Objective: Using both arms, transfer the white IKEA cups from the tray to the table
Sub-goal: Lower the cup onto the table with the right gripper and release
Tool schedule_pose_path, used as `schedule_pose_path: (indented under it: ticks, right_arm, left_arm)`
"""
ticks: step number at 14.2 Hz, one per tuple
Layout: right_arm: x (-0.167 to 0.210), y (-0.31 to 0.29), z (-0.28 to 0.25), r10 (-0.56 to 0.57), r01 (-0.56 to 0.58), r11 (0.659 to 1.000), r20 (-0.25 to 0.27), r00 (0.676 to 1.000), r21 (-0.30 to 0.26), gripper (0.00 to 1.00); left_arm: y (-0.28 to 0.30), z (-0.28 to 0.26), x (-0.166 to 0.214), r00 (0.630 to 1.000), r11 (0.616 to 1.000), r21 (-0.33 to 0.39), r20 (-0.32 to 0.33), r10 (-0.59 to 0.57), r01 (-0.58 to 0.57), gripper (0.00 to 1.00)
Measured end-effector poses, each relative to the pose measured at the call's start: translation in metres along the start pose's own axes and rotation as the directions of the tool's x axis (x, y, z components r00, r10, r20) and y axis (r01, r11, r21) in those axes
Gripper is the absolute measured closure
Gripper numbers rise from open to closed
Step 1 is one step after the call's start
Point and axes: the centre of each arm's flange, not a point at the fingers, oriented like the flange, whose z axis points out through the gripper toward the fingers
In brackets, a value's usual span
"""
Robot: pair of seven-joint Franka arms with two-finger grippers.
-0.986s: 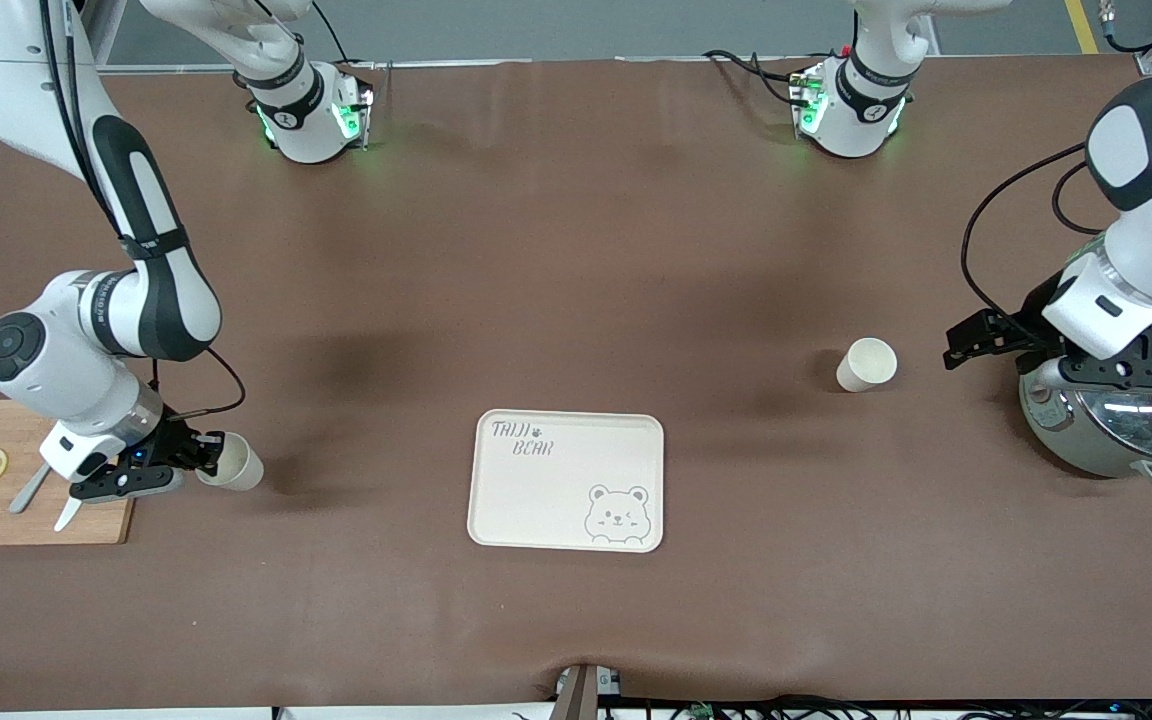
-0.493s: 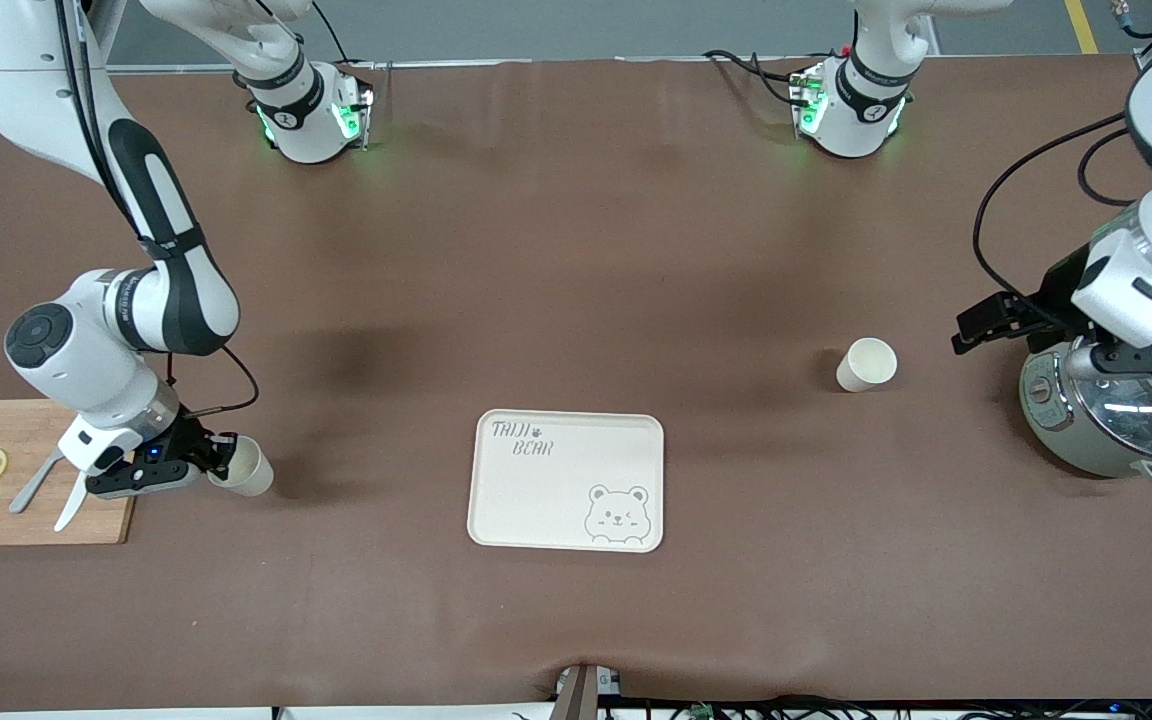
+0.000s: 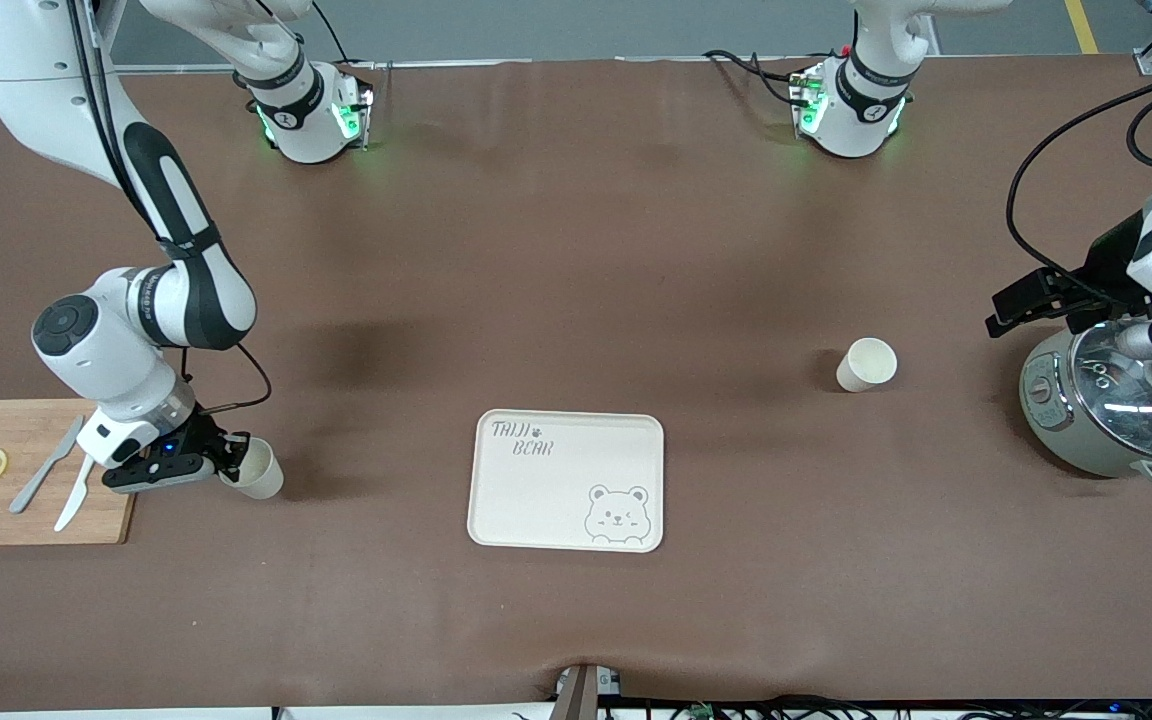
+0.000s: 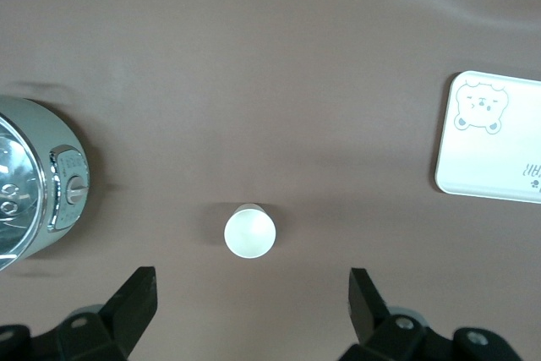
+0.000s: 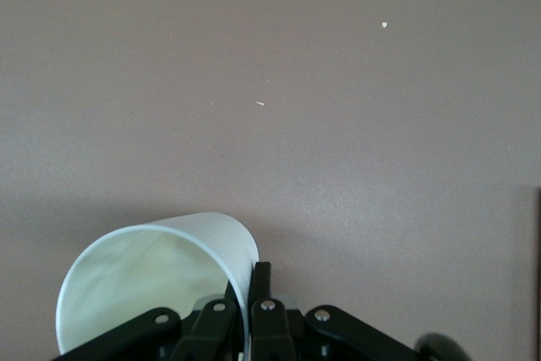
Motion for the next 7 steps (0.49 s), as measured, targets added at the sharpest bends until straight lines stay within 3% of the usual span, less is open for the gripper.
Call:
schedule_pose_path:
  ticks: [3, 5, 7]
  right_arm:
    - [-0.003, -0.003, 0.003, -0.002, 0.001, 1.0, 0.03, 1.0, 0.01, 0.96]
    - [-0.009, -0.009, 0.007, 0.044, -0.05, 0.997, 0.098, 0.994, 0.06, 0.96]
    - [-0.01, -0.012, 0.008, 0.068, -0.081, 0.991, 0.119, 0.991, 0.103, 0.96]
  left_arm:
    - [-0.019, -0.007, -0.002, 1.0, 1.0, 0.005, 0.018, -0.024, 0.024, 0.0]
    - [-0.036, -0.014, -0.007, 0.999, 1.0, 0.008, 0.038, -0.021, 0.021, 0.0]
    - [-0.047, -0.018, -0.013, 0.998, 1.0, 0.01, 0.064, -0.02, 0.02, 0.0]
